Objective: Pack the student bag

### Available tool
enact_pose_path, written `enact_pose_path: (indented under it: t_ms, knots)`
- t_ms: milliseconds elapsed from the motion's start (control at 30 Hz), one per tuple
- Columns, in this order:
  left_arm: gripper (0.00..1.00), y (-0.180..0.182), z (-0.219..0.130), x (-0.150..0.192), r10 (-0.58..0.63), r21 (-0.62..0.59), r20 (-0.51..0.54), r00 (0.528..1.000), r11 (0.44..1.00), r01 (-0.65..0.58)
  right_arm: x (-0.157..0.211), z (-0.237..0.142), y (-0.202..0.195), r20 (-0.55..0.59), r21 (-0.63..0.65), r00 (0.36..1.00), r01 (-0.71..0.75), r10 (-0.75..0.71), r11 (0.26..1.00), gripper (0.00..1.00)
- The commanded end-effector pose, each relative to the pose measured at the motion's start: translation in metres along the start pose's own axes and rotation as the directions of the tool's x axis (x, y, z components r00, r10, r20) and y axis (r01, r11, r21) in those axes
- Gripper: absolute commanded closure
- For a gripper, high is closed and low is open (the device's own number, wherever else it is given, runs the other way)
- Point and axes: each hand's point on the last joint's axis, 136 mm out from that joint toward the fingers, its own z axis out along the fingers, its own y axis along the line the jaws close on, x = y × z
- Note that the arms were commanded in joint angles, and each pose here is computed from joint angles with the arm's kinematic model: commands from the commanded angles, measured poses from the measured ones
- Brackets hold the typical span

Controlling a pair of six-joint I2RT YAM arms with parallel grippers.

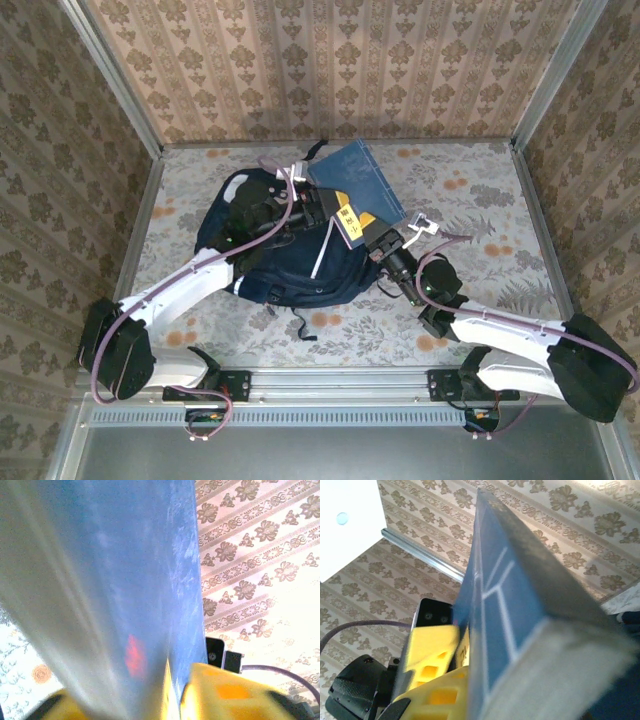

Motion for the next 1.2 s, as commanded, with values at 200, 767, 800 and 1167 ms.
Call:
enact_pose_path:
  t_ms: [200, 767, 800, 1167]
  knots:
    - [0.45, 0.042, -0.045, -0.003, 0.157, -0.338, -0.116, 0.981, 0.922, -0.188, -0.027, -0.052, -0.05, -0.021, 0.307, 0.987, 0.156, -0.157, 0.939, 1.0]
    - [0.51, 0.151, -0.026, 0.039, 0.01, -0.548, -0.442, 0.897, 0.788, -0.279, -0.025, -0.135, -0.094, -0.116, 0.397, 0.969, 0.248, -0.219, 0.884, 1.0]
    - [0.52, 0.153, -0.023, 0.041, 0.007, -0.544, -0.451, 0.893, 0.79, -0.281, -0.024, -0.136, -0.095, -0.121, 0.395, 0.967, 0.252, -0.223, 0.883, 1.0]
    - [0.53, 0.178, 0.002, 0.068, -0.031, -0.542, -0.536, 0.843, 0.778, -0.316, -0.019, -0.138, -0.102, -0.121, 0.388, 0.969, 0.247, -0.217, 0.888, 1.0]
